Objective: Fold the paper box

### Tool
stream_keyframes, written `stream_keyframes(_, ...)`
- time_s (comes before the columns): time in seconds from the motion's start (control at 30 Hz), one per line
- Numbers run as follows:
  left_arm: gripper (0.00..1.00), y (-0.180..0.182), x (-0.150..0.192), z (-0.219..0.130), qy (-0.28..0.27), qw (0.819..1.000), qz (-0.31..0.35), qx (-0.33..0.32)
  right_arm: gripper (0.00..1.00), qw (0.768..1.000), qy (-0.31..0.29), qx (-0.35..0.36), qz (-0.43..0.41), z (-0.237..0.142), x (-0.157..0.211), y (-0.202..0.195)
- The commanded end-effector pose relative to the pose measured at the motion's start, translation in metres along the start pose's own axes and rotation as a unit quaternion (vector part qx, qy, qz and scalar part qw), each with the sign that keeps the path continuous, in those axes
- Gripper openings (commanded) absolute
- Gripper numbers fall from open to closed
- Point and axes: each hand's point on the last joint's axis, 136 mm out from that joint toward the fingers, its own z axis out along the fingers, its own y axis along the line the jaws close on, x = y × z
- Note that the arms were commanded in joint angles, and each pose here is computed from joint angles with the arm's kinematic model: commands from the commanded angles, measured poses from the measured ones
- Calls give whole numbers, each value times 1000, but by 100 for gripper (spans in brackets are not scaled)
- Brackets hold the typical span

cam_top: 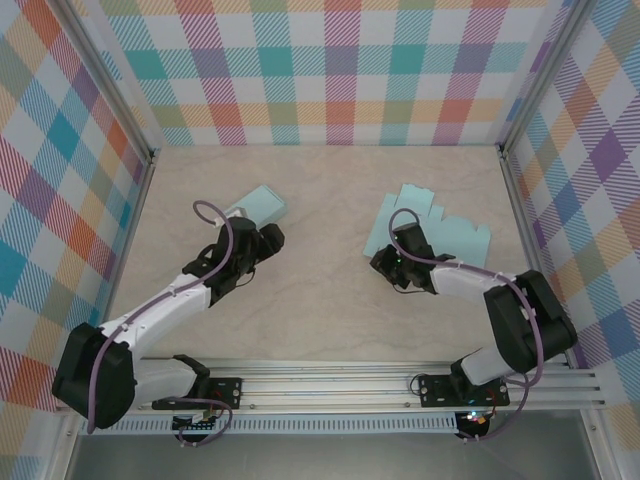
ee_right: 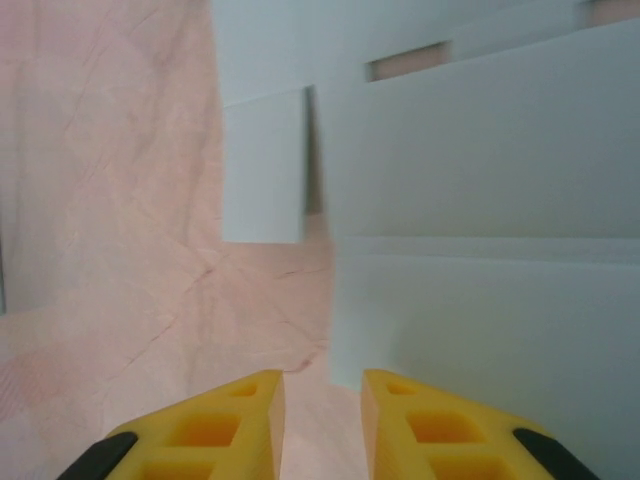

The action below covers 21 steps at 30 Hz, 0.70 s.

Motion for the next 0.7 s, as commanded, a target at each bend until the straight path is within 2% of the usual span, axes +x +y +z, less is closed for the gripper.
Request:
stream_keyframes(0.0,75,-25,20,7,29,998,-42,47,32,997,6,-54,-48,-4,-6,43)
stream_keyframes(0.13,75,-46,43,12,45,997,-36,56,47,996,-23,12,-85,-27,-22,29)
stream_keyframes(0.2,75,-54,50,12,44,997,-24,52,51,995,-37,38,-84,-41,-41,15)
stream_keyframes(0.3,72,-62,57,15,50,997,-20,47,52,995,-49,58,-63,-59,-72,-8)
stream_keyframes(0.47,72,-78,77,22,79,995,-27,56,56,990,-73,106,-50,-74,-113,-43)
stream_keyframes(0.57,73,-86,93,29,98,993,-23,58,56,988,-64,140,-28,-70,-125,-69)
stream_keyframes(0.67,72,-95,111,36,121,990,-25,67,56,988,-42,146,-16,-57,-120,-83)
